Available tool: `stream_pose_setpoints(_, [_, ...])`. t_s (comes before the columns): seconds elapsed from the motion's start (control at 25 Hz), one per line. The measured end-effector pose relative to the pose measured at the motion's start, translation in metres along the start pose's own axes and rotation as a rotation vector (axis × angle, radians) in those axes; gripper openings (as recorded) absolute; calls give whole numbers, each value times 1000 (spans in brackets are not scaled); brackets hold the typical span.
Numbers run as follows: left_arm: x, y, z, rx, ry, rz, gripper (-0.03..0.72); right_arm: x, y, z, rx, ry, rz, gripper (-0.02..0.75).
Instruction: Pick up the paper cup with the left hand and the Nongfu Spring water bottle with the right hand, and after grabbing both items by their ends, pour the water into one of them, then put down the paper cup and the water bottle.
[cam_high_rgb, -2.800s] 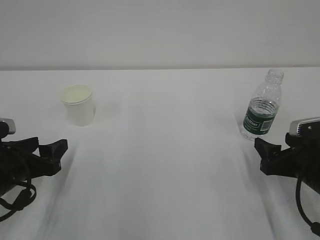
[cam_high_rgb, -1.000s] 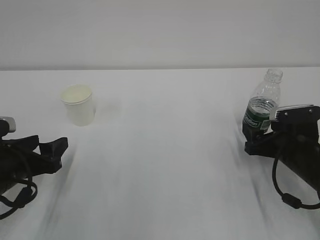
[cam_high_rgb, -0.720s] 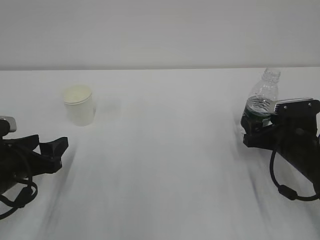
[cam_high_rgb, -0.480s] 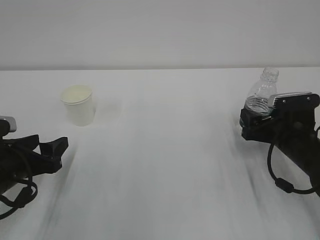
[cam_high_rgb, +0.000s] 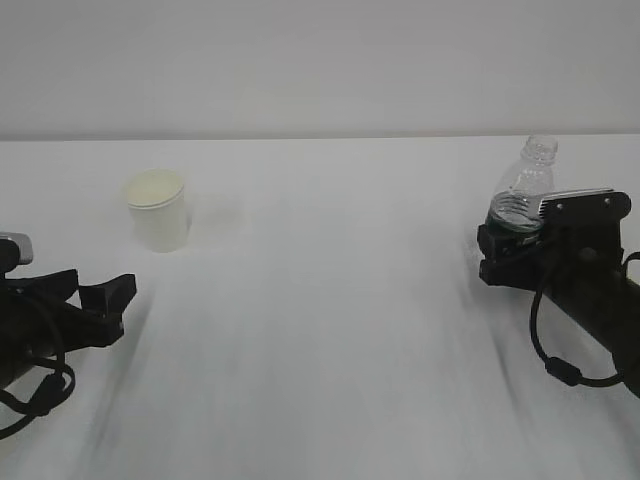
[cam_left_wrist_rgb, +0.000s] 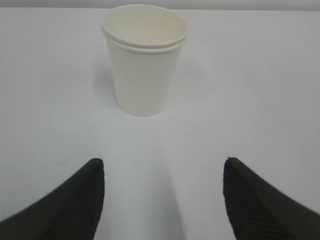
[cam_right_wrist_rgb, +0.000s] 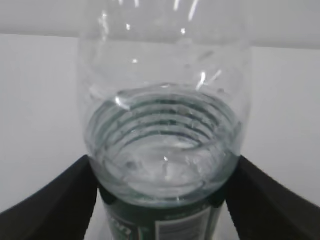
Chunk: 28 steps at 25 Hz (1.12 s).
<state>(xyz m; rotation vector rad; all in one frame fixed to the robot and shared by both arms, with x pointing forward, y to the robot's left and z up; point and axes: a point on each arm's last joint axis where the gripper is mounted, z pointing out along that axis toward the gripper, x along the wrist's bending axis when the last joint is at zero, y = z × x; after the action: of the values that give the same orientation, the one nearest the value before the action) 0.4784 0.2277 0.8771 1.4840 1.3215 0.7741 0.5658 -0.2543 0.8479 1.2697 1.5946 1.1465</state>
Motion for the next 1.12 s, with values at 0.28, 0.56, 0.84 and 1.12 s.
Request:
stream_pose_setpoints(0.28, [0,0,0,0,0,2,532,0,-7,8,9,1,1,589])
stream_pose_setpoints(0.56, [0,0,0,0,0,2,531,-1,-5,15,-10,0,0,589])
stream_pose_setpoints(0.84, [0,0,0,0,0,4,531,-1,-9,20,0,0,0,589])
stream_pose_setpoints(1.12, [0,0,0,0,0,4,531,-1,-6,28,-19,-1,-2,589])
